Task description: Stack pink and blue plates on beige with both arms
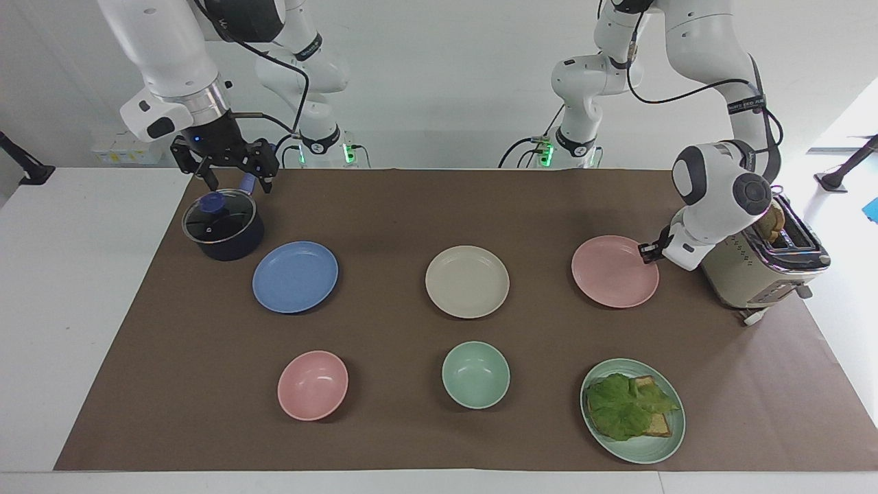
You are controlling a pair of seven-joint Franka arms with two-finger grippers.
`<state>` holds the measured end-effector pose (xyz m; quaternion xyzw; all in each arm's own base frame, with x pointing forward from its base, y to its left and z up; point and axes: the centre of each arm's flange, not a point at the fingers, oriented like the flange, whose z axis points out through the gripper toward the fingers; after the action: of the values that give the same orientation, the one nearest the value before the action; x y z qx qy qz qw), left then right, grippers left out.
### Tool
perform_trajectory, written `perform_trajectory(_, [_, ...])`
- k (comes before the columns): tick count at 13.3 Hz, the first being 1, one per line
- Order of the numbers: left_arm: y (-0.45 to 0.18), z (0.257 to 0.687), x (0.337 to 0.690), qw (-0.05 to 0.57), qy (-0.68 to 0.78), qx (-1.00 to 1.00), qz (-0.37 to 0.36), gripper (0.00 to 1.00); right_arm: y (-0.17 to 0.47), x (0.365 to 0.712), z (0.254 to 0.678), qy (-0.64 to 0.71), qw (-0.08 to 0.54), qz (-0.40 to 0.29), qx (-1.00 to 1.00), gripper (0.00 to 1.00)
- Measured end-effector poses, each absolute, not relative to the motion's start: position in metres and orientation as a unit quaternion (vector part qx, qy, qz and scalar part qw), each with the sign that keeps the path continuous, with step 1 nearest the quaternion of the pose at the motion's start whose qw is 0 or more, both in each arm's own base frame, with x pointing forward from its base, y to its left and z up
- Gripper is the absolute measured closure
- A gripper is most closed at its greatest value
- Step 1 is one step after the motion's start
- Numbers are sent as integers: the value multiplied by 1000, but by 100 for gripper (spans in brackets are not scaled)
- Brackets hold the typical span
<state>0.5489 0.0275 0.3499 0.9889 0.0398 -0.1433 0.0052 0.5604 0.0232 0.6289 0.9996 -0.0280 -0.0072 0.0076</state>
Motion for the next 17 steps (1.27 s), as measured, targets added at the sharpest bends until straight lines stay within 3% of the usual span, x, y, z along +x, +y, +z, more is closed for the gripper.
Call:
perform_trajectory(3, [21, 381, 556, 20, 41, 985, -165, 94, 23, 560, 629, -28, 7, -7, 1000, 0])
perform_trajectory(6, [0, 404, 559, 82, 51, 978, -185, 94, 23, 560, 629, -28, 7, -7, 1000, 0])
perform_trajectory(10, [-103, 422, 559, 87, 75, 976, -186, 94, 23, 560, 629, -28, 7, -7, 1000, 0])
perform_trajectory(14, [-222, 416, 541, 97, 92, 980, -151, 94, 23, 560, 629, -28, 7, -7, 1000, 0])
perform_trajectory(17, [-270, 373, 521, 100, 91, 984, -116, 94, 23, 560, 629, -28, 7, -7, 1000, 0])
